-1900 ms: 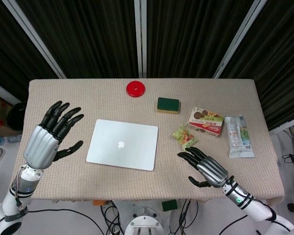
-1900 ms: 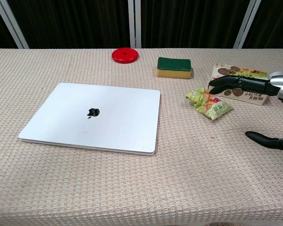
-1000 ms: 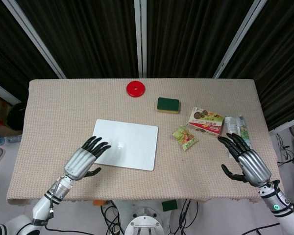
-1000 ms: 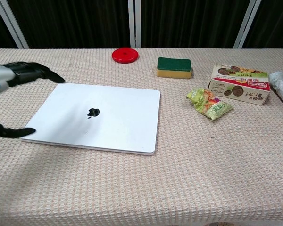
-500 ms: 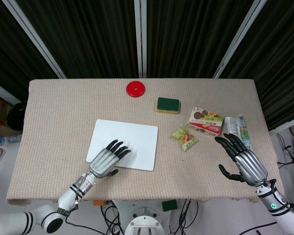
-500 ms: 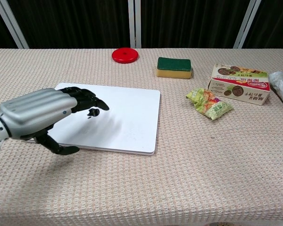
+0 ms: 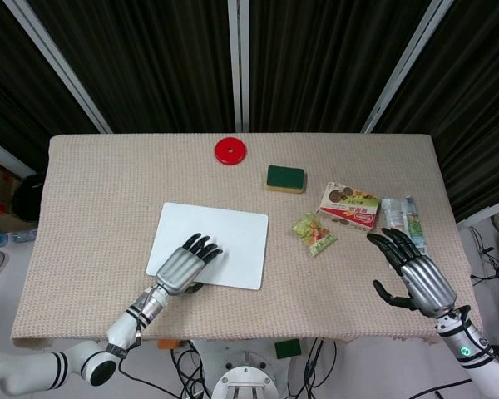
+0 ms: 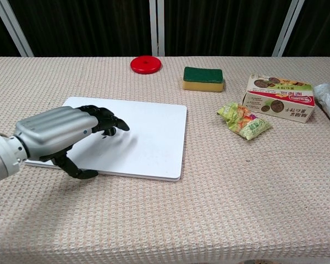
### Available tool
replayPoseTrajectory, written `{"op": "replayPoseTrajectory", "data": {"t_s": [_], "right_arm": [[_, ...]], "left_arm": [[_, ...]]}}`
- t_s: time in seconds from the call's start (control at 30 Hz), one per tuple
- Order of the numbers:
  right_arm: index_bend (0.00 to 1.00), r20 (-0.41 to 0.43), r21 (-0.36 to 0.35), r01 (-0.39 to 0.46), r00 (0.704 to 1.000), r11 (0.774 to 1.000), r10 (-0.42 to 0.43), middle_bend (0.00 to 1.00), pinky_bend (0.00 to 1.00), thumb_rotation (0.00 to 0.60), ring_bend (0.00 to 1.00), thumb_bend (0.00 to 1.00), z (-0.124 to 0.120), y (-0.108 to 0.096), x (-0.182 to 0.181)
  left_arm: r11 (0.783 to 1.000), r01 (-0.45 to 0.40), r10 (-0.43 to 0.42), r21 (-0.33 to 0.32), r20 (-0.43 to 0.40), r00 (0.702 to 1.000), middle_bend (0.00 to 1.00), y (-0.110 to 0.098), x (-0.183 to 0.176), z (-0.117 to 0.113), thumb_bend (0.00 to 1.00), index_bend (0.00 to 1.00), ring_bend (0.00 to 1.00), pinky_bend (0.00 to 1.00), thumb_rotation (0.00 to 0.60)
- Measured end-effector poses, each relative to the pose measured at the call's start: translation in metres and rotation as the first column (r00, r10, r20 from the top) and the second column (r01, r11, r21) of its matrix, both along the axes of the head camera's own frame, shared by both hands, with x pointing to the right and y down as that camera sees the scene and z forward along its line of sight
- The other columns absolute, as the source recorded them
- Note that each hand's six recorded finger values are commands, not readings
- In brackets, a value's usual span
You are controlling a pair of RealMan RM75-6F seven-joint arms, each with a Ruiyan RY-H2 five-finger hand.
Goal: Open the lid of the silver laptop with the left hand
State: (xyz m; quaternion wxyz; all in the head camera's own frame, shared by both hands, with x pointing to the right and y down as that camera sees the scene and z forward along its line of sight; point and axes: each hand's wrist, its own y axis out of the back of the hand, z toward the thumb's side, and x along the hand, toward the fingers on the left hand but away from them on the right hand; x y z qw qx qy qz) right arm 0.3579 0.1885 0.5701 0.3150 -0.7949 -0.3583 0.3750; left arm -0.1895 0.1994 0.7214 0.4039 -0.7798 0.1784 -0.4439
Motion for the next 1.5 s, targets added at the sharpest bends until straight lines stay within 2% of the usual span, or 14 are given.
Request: {"op": "replayPoseTrajectory", "data": {"t_s": [0.23, 0.3, 0.47, 0.57, 0.9, 1.03, 1.23, 1.5], "right_arm": [[0.00, -0.002, 0.001, -0.004, 1.000, 1.000, 0.004, 0.08, 0.00, 0.600, 0.00, 0.44, -0.001, 0.000, 0.001], [0.00, -0.004, -0.001, -0.005, 1.000, 1.000, 0.005, 0.08, 0.00, 0.600, 0.00, 0.44, 0.000, 0.001, 0.002], [0.00, -0.003, 0.000, -0.009, 1.000, 1.000, 0.009, 0.08, 0.00, 0.600, 0.00, 0.44, -0.001, 0.001, 0.002], [0.00, -0.003, 0.000, -0.009, 1.000, 1.000, 0.009, 0.08, 0.00, 0.600, 0.00, 0.44, -0.001, 0.001, 0.003], [0.00, 0.003, -0.009, -0.001, 1.000, 1.000, 0.001, 0.08, 0.00, 0.600, 0.00, 0.44, 0.002, 0.002, 0.000], [0.00, 0.004, -0.012, 0.001, 1.000, 1.000, -0.001, 0.08, 0.00, 0.600, 0.00, 0.44, 0.003, 0.002, -0.001], [0.00, -0.002, -0.026, 0.010, 1.000, 1.000, -0.011, 0.08, 0.00, 0.600, 0.00, 0.44, 0.006, 0.005, -0.002], [0.00, -0.029, -0.094, 0.058, 0.998, 0.994, -0.061, 0.08, 0.00, 0.600, 0.00, 0.44, 0.020, 0.014, -0.011]], "left_arm": [[1.000, 0.013, -0.013, -0.006, -0.003, 1.000, 0.15, -0.001, -0.001, 0.002, 0.22, 0.17, 0.05, 0.08, 0.600], [1.000, 0.019, -0.019, -0.004, -0.011, 1.000, 0.15, -0.002, -0.001, 0.002, 0.27, 0.17, 0.05, 0.08, 0.600], [0.999, 0.034, -0.034, 0.000, -0.039, 0.999, 0.15, -0.004, 0.000, 0.003, 0.47, 0.18, 0.05, 0.08, 0.600], [0.999, 0.047, -0.046, 0.009, -0.057, 0.997, 0.15, -0.006, -0.001, 0.005, 0.54, 0.19, 0.05, 0.08, 0.600], [0.993, 0.099, -0.088, 0.069, -0.142, 0.986, 0.17, -0.013, -0.004, 0.008, 0.61, 0.22, 0.05, 0.09, 0.600], [0.987, 0.123, -0.103, 0.105, -0.176, 0.979, 0.20, -0.015, -0.005, 0.007, 0.70, 0.24, 0.08, 0.11, 0.600], [0.974, 0.155, -0.114, 0.163, -0.235, 0.965, 0.21, -0.020, -0.006, 0.003, 0.75, 0.26, 0.08, 0.11, 0.600], [0.946, 0.223, -0.143, 0.233, -0.318, 0.937, 0.21, -0.034, -0.004, -0.011, 0.76, 0.26, 0.08, 0.11, 0.600]]}}
